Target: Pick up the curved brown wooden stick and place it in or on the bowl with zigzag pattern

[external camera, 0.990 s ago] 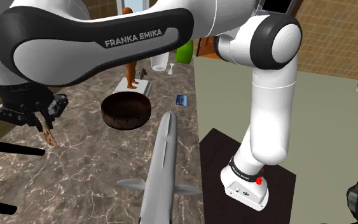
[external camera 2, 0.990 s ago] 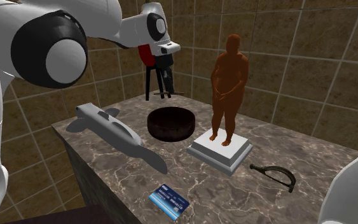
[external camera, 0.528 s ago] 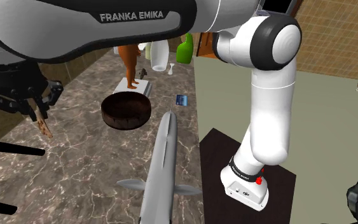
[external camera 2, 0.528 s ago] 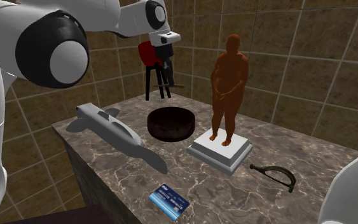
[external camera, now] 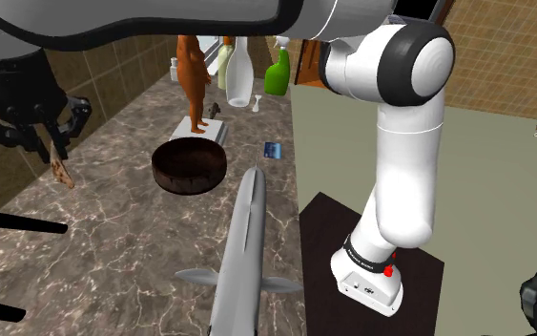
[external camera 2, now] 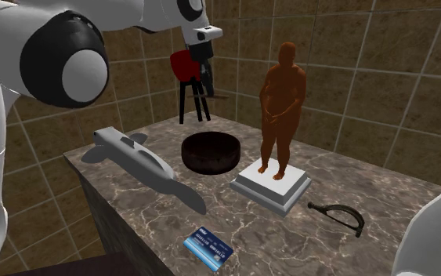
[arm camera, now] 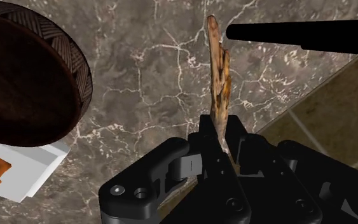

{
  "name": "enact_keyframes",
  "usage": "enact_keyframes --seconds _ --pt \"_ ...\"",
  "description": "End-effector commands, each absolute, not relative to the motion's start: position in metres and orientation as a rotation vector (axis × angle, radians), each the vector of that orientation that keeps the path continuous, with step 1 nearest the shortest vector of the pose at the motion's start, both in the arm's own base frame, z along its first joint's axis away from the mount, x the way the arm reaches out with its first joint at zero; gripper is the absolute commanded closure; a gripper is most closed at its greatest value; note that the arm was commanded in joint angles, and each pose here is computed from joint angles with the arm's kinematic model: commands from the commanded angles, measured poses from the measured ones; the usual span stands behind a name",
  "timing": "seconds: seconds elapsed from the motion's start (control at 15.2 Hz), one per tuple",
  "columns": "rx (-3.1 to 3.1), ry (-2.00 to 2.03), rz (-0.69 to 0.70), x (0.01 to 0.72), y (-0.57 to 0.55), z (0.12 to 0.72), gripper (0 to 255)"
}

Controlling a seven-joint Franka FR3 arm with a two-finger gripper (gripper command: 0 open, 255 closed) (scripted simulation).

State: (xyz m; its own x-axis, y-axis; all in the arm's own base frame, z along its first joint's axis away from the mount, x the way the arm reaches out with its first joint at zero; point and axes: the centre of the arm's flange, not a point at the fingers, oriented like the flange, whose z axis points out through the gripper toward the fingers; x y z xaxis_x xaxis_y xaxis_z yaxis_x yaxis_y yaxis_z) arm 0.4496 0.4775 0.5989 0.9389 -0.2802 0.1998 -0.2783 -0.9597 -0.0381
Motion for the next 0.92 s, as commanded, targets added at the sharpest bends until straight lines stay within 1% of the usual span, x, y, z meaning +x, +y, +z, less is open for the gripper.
enact_keyframes --seconds 0.0,0.86 --pt "-3.084 0.445 -0.319 0.446 0.458 0.601 255" --pt "-3.084 0.445 -0.319 0.412 0.29 0.602 255"
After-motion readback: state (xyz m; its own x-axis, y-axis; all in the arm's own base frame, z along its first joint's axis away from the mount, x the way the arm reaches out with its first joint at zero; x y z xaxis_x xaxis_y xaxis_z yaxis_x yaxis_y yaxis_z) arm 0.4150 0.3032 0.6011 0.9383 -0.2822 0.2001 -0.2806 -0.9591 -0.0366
